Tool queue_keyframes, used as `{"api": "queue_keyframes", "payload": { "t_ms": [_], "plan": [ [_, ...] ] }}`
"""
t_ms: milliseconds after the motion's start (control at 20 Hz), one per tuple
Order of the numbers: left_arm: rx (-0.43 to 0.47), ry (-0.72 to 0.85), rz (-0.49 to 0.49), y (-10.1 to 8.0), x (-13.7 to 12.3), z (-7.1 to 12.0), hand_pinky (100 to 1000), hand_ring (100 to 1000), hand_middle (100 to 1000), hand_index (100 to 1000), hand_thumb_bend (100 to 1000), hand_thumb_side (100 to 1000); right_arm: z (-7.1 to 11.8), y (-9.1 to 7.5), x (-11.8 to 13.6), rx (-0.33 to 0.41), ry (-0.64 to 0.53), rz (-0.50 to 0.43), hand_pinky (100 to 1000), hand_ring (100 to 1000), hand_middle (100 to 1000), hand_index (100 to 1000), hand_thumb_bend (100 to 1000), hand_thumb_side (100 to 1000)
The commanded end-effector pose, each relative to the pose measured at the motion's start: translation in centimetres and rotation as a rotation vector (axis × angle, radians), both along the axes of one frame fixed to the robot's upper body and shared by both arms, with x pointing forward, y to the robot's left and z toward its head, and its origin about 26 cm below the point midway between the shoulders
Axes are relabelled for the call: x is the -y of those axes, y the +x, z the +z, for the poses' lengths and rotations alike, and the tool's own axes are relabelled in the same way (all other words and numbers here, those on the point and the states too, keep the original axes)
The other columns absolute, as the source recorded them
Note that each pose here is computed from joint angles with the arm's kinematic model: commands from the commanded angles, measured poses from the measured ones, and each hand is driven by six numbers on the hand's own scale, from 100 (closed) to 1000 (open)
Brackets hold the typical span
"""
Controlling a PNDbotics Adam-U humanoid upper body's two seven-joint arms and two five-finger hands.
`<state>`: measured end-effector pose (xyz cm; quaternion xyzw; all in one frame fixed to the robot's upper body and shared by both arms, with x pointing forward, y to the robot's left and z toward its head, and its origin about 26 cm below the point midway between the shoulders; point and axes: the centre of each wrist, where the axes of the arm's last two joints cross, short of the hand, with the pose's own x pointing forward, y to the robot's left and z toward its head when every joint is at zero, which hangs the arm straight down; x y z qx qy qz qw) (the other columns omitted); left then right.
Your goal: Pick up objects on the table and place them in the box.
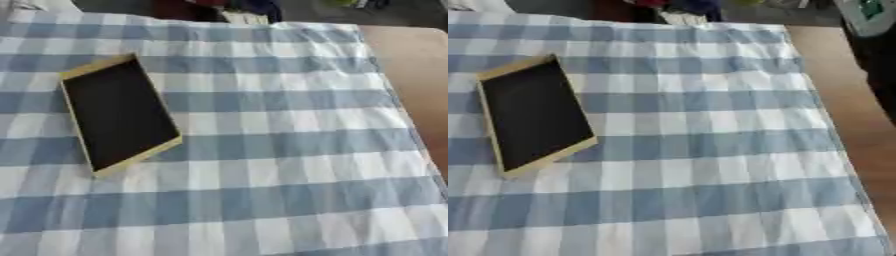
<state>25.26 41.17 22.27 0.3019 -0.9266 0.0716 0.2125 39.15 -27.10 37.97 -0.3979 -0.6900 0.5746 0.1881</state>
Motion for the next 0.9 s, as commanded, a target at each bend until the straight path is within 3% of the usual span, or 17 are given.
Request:
{"api": "queue_keyframes", "payload": {
  "t_ms": [50, 500, 900],
  "plan": [
    [0.027, 0.047, -0.002, -0.3, 0.2, 1.5, 685, 504, 695, 841, 100, 459, 1.2, -1.3, -3.5, 0.018, -0.013, 0.13, 358, 396, 417, 535, 119, 100],
    [0.049, 0.005, 0.002, -0.2, 0.3, 1.6, 695, 549, 739, 857, 112, 455, -0.3, -2.8, -13.7, 0.05, -0.084, 0.373, 357, 397, 417, 527, 134, 100],
    [0.071, -0.012, 0.007, 0.0, 0.5, 1.7, 699, 556, 739, 853, 118, 447, -2.9, -2.7, -19.0, -0.017, -0.06, 0.494, 361, 392, 416, 537, 100, 100]
  ]
}}
